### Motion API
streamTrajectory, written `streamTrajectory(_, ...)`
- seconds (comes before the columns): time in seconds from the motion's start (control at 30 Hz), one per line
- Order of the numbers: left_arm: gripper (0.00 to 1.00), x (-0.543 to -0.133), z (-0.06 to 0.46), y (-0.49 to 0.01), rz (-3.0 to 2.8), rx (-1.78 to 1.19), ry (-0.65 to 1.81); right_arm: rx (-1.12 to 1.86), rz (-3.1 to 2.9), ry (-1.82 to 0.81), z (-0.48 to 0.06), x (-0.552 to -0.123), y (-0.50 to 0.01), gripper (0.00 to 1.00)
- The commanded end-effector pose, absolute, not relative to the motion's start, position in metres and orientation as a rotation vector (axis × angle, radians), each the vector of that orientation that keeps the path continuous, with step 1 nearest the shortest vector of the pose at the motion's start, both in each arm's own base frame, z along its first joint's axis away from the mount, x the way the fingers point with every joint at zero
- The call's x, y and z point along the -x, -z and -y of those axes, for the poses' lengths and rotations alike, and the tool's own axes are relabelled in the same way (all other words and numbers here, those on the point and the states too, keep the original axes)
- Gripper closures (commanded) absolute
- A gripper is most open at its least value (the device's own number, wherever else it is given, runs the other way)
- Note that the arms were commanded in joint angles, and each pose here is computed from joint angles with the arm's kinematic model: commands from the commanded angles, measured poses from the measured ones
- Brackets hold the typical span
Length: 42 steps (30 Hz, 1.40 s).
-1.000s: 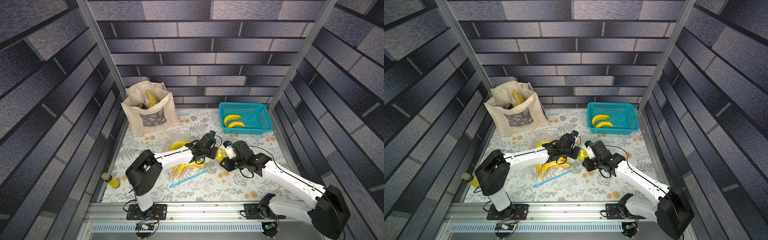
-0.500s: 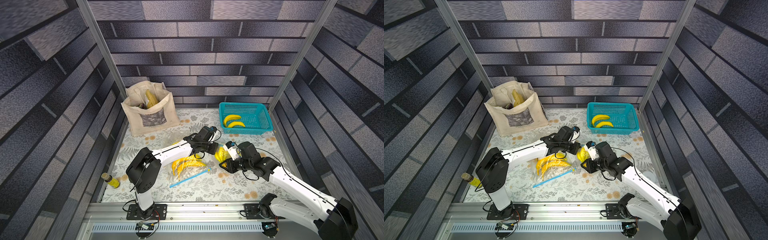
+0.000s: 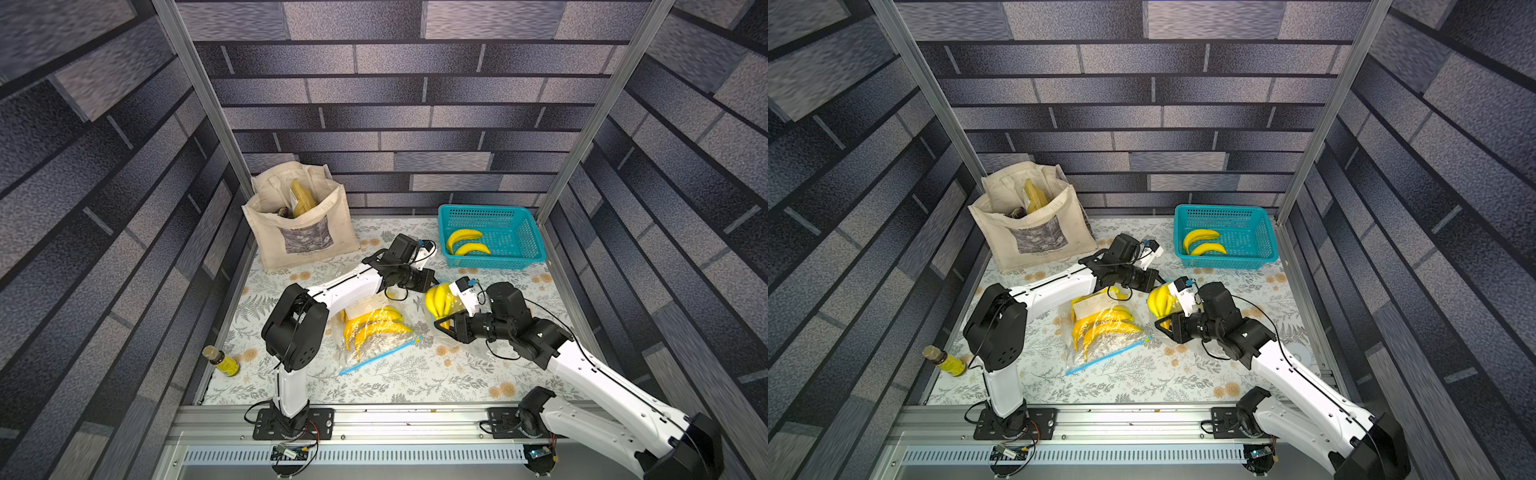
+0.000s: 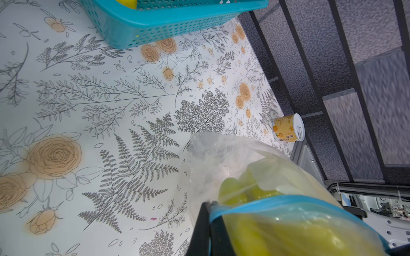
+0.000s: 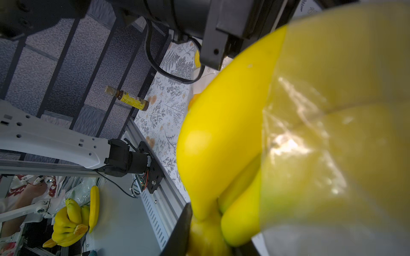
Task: Open the zip-top bag and take out the banana
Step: Pick up the banana from the zipper food storage bag, then place the banana in the basket.
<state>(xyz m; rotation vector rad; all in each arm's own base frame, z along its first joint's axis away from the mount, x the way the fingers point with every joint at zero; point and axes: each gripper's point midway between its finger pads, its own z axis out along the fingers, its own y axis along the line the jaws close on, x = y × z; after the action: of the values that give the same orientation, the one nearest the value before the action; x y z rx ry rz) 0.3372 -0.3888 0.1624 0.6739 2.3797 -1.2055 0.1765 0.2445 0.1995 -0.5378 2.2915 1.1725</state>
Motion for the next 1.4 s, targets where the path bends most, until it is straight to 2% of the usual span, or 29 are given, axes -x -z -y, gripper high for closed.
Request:
streamTrajectory(0.0,1.0,-0.383,0.372,-0.142,-2.363,-0.504,1.129,0.825,-1.81,-1.399,-0.267,-0.143,-0.303,1.0)
streamTrajectory(0.13,1.0,-0.375,0.376,-0.14,-2.37,-0.51,1.174,0.736,-1.697,-1.32,-0.265,-0.163,-0.33,1.0)
streamTrajectory(0.3,1.0,-0.369,0.372,-0.151,-2.343,-0.483,1.213,0.723,-1.703,-1.28,-0.268,-0.174,-0.328,1.0)
streamTrajectory(0.37,0.93,-0.367,0.366,-0.154,-2.335,-0.469,1.203,0.728,-1.706,-1.272,-0.266,-0.172,-0.328,1.0)
streamTrajectory(0.4,0.81,-0.368,0.362,-0.155,-2.332,-0.456,1.195,0.728,-1.704,-1.258,-0.263,-0.17,-0.328,1.0)
streamTrajectory(0.43,0.64,-0.367,0.358,-0.156,-2.328,-0.44,1.187,0.717,-1.705,-1.234,-0.259,-0.171,-0.329,1.0)
streamTrajectory(0.5,0.49,-0.368,0.347,-0.16,-2.307,-0.402,1.171,0.685,-1.719,-1.173,-0.249,-0.173,-0.327,1.0)
streamTrajectory(0.53,0.38,-0.37,0.34,-0.161,-2.3,-0.378,1.148,0.668,-1.723,-1.151,-0.246,-0.174,-0.327,1.0)
streamTrajectory(0.57,0.11,-0.371,0.331,-0.163,-2.291,-0.352,1.113,0.648,-1.726,-1.135,-0.242,-0.175,-0.327,1.0)
streamTrajectory(0.6,0.0,-0.372,0.323,-0.167,-2.272,-0.339,1.085,0.632,-1.731,-1.122,-0.24,-0.177,-0.327,1.0)
streamTrajectory(0.87,0.0,-0.365,0.285,-0.185,-2.168,-0.313,1.01,0.472,-1.729,-1.033,-0.228,-0.202,-0.334,1.0)
streamTrajectory(1.37,0.0,-0.352,0.26,-0.147,-2.213,-0.271,0.918,0.39,-1.897,-0.968,-0.222,-0.218,-0.312,1.0)
